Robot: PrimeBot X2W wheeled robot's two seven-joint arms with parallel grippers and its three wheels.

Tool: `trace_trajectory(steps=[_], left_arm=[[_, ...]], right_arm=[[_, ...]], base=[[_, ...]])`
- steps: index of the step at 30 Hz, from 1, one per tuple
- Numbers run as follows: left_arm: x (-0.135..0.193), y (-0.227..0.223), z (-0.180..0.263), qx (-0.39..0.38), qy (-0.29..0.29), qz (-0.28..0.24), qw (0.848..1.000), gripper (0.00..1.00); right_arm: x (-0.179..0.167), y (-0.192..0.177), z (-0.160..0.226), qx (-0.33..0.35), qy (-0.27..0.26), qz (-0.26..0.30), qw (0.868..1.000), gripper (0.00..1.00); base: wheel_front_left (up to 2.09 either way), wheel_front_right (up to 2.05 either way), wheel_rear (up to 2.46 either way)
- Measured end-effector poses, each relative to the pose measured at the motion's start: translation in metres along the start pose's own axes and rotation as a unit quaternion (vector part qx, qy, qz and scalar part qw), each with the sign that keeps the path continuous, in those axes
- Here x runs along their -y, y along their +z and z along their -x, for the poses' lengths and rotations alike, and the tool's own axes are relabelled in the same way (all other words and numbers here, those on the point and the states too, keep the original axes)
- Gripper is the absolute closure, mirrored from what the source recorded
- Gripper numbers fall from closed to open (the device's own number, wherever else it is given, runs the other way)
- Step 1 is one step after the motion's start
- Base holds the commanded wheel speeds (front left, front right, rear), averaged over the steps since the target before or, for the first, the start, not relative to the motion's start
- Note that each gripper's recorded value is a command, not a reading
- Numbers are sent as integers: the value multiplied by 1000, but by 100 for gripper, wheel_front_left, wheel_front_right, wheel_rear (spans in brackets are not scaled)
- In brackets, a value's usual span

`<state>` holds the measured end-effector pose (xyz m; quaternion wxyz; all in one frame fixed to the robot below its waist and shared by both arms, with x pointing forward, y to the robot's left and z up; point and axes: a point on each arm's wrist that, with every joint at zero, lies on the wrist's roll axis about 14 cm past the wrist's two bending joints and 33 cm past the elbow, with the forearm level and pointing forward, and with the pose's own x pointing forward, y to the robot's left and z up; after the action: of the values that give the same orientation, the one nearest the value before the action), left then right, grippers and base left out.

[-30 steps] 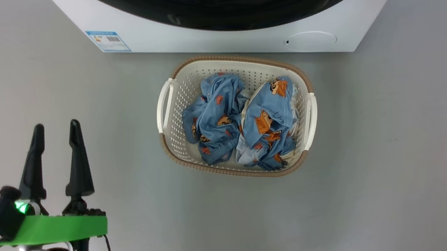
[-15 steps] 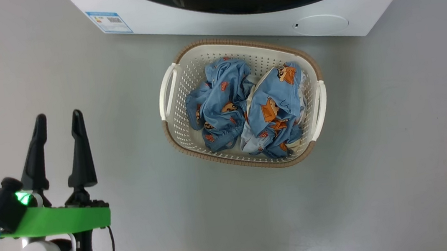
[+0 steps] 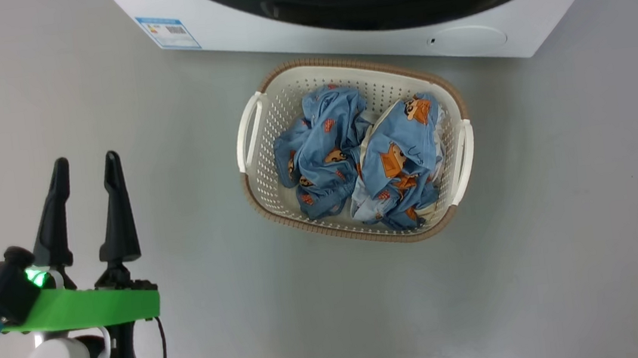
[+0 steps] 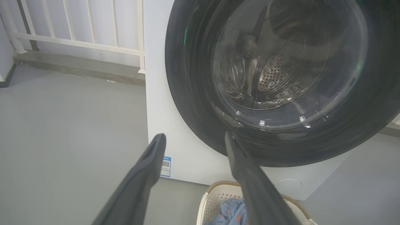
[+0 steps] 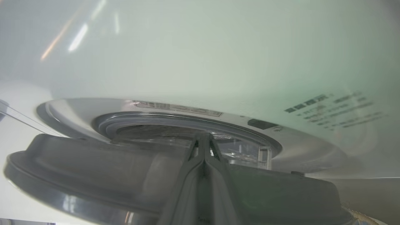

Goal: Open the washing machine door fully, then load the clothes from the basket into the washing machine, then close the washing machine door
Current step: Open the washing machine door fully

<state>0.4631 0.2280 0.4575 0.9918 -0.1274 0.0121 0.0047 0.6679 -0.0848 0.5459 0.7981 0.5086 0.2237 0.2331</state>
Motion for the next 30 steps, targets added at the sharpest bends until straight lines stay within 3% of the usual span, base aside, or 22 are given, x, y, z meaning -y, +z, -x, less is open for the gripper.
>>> trace_trajectory(steps=[15, 30], left_arm=[[9, 18, 16, 16, -11, -6, 1000, 0], [6, 39, 52, 38, 2, -3, 999, 0]], right_arm=[[-10, -49, 40, -77, -2, 8, 997, 100], [-39, -122, 83, -160, 27, -4, 987, 100]], base=[[0, 0, 0], [0, 0, 0]])
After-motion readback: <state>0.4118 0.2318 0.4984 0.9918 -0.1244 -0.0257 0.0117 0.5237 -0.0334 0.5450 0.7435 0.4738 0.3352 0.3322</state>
